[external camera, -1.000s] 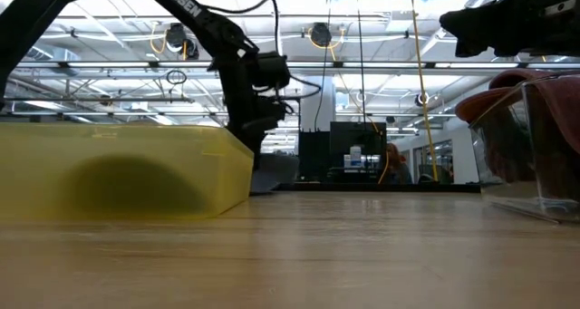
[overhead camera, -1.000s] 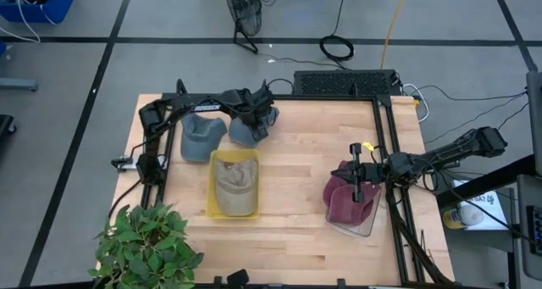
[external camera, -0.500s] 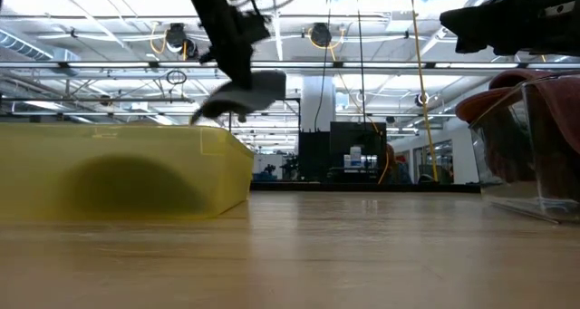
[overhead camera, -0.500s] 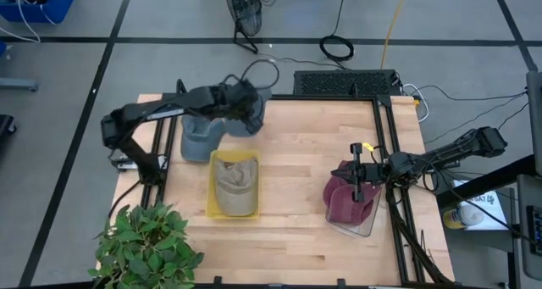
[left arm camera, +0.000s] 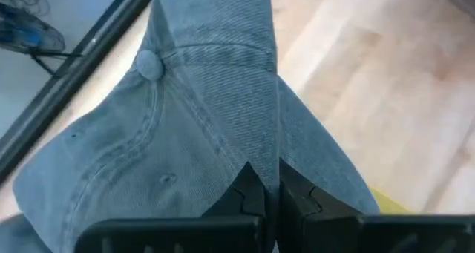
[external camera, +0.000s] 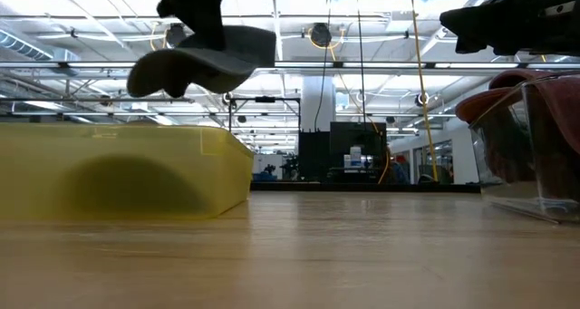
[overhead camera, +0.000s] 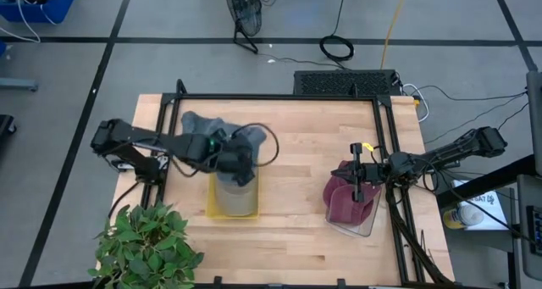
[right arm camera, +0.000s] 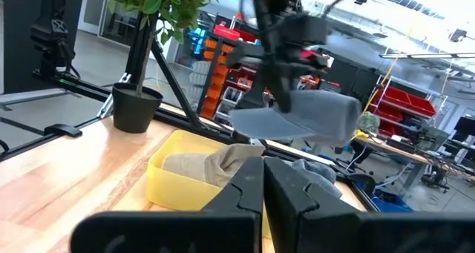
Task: Pick & Place hat
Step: Put the right blue cap into the yellow bin
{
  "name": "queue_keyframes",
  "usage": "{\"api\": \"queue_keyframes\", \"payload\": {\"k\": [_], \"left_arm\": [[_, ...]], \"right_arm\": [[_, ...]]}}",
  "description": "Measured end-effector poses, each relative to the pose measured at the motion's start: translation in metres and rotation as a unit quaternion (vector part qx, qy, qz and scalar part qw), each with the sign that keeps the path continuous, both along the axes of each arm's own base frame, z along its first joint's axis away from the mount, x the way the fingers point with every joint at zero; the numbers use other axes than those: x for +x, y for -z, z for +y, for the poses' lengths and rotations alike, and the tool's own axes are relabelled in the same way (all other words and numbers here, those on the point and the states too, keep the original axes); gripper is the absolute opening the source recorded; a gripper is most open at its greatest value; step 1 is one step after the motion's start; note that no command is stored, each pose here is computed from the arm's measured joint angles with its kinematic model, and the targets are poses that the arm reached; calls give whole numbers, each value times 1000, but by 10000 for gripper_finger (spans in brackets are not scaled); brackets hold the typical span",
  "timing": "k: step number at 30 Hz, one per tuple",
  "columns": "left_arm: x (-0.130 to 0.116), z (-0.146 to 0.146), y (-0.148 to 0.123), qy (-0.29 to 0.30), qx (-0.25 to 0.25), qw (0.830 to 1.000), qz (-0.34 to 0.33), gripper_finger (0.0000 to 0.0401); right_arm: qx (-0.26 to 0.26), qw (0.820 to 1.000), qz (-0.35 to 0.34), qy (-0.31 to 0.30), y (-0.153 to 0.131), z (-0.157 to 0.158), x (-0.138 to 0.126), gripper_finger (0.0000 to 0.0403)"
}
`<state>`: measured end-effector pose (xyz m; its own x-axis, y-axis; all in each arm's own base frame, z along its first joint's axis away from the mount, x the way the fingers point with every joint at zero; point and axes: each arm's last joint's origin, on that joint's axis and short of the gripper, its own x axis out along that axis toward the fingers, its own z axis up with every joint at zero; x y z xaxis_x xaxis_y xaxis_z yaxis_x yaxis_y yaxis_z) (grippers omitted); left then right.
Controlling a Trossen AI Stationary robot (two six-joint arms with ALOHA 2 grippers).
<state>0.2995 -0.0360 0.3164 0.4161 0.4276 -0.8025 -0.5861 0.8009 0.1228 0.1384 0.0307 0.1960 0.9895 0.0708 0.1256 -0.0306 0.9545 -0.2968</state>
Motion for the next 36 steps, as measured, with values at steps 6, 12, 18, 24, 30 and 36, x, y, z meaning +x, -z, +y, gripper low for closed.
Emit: {"api": "queue_keyframes", "payload": {"k": [6,12,18,24,30,36], "left_arm": [[-5,-28,9,-22,-26,999,8,9],[6,-54,41,-41,-40,997,53,13],[18,-66,71,-66,-26,994,81,7],[22,-73,88,-82,-34,991,100,7],[23,-74,91,-88,-29,991,99,13],[21,-75,88,-103,-37,990,88,10]], "right_arm": [[14,1000,1,-2,0,0,0,0],[13,1000,3,-2,0,0,0,0],[13,1000,3,-2,0,0,0,0],[13,1000,3,-2,0,0,0,0],[13,1000,3,-2,0,0,0,0],[13,1000,2,-2,0,0,0,0]]}}
